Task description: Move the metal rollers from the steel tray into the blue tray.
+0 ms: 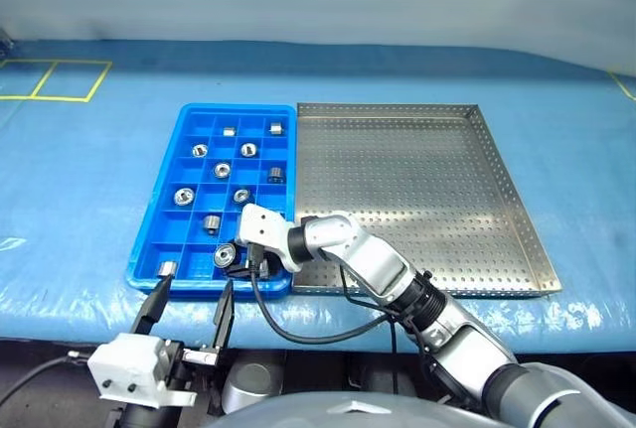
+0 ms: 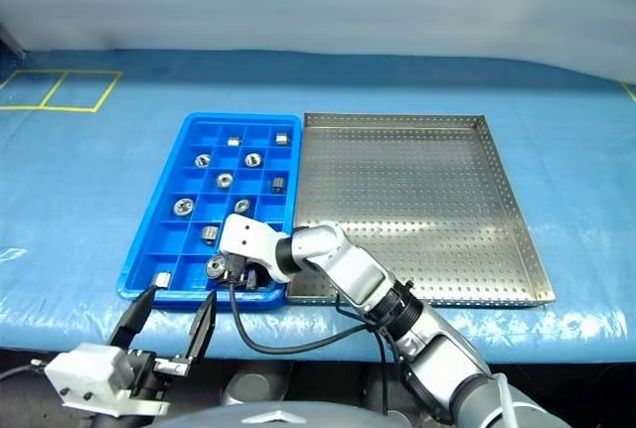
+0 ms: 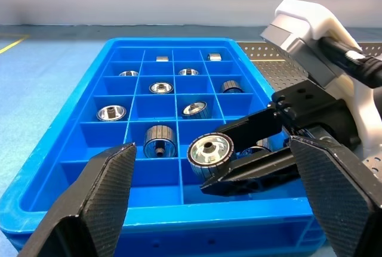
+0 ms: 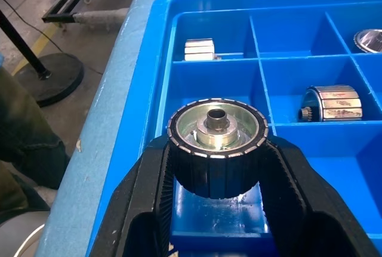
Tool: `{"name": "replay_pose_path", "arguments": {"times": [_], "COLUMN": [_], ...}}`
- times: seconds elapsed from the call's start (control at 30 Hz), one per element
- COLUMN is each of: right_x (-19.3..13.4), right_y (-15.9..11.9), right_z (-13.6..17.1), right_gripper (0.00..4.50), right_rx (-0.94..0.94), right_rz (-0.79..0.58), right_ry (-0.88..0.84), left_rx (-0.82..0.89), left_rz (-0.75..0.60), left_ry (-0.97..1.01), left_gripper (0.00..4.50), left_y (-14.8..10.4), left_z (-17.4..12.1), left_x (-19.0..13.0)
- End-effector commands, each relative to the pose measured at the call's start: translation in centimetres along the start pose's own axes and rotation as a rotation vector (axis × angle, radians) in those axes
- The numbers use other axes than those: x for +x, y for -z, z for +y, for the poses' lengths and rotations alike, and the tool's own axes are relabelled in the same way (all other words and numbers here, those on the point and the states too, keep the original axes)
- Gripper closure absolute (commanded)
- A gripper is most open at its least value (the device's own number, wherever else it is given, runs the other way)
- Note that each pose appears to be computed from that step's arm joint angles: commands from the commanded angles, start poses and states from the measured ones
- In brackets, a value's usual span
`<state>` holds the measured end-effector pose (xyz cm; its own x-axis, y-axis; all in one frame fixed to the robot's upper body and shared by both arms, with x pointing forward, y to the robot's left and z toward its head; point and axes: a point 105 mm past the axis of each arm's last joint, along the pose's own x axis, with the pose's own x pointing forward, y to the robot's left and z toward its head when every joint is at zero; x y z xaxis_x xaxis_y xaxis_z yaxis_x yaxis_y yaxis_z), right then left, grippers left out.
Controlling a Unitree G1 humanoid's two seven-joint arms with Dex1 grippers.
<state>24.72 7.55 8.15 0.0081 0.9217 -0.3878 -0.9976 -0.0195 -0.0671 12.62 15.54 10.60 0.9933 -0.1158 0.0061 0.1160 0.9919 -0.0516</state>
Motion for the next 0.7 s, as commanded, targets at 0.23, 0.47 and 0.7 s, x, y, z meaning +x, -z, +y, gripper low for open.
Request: {"name": "replay_pose_path", "arguments": {"times": [0.23,0.47,0.7], "right_x": [-0.4,-5.3,-10.1], "right_y": [-0.6,-2.9,-1.1], "right_z": [-0.5,-4.1,-6.8], "right_gripper": [0.43,0.04,0.04], "right_rx": [0.045,0.075,0.108], "right_rz": [-0.041,-0.197,-0.202], "right_ry": [0.068,0.299,0.58], "left_rx": [0.001,0.037,0.131], "left_rz": [-0.028,-0.05,-0.086], "left_ry": [0.091,0.173,0.199], "left_gripper": [0.0,0.0,0.0], "left_y": [-0.6,-1.5,-3.0], "left_z": [-0.1,1.1,3.2], "left_x": [1.1,3.5,7.1]}}
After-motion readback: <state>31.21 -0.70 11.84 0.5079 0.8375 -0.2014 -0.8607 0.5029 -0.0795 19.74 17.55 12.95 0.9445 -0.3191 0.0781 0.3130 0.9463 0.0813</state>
